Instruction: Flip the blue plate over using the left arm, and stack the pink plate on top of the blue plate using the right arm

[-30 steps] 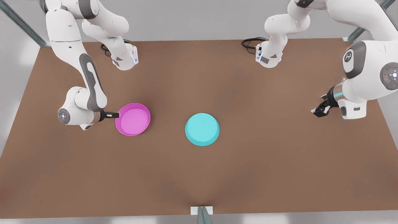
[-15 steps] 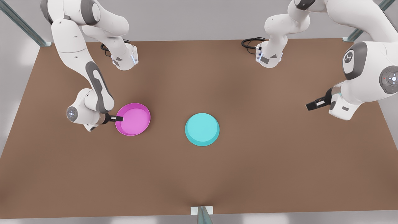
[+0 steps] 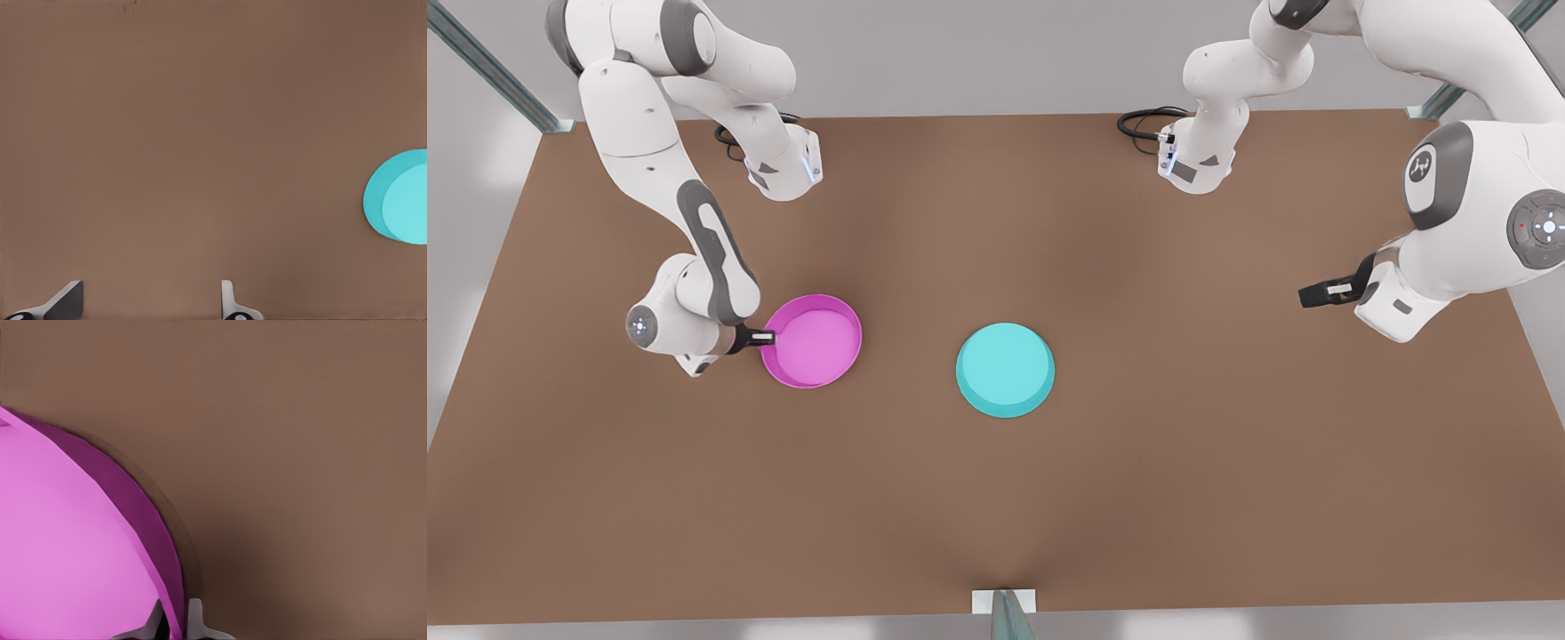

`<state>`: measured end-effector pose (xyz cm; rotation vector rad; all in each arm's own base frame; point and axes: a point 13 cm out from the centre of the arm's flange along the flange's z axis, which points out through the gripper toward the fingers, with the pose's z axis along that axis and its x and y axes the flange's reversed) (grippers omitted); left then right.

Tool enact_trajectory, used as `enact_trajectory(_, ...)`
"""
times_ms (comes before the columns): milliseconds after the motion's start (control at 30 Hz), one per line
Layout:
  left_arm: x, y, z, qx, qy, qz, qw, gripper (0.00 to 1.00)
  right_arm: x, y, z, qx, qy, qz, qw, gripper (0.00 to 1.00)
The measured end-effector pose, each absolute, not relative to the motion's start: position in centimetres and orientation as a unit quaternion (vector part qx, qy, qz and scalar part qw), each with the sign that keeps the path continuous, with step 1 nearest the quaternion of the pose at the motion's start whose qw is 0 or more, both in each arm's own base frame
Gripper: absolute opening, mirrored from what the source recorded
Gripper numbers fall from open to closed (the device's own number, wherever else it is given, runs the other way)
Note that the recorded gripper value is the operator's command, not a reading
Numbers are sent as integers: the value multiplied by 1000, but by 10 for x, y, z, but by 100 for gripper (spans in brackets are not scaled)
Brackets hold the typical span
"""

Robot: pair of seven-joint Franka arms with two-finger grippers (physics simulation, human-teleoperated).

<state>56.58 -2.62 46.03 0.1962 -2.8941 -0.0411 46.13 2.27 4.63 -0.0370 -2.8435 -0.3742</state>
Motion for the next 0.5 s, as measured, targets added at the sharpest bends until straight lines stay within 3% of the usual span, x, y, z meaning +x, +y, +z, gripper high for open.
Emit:
enact_trajectory(167, 565, -26, 465, 49, -992, -12, 116, 100, 493, 40, 72, 2, -982, -146, 116, 21)
enact_trajectory(367, 563, -27, 466, 32, -992, -10, 118, 100, 559, 144, 155, 46, -967, -237, 84, 21)
enact_trajectory(500, 562, -28, 465, 23, -992, -7, 120, 100, 546, 279, 184, 105, -946, -287, 104, 21)
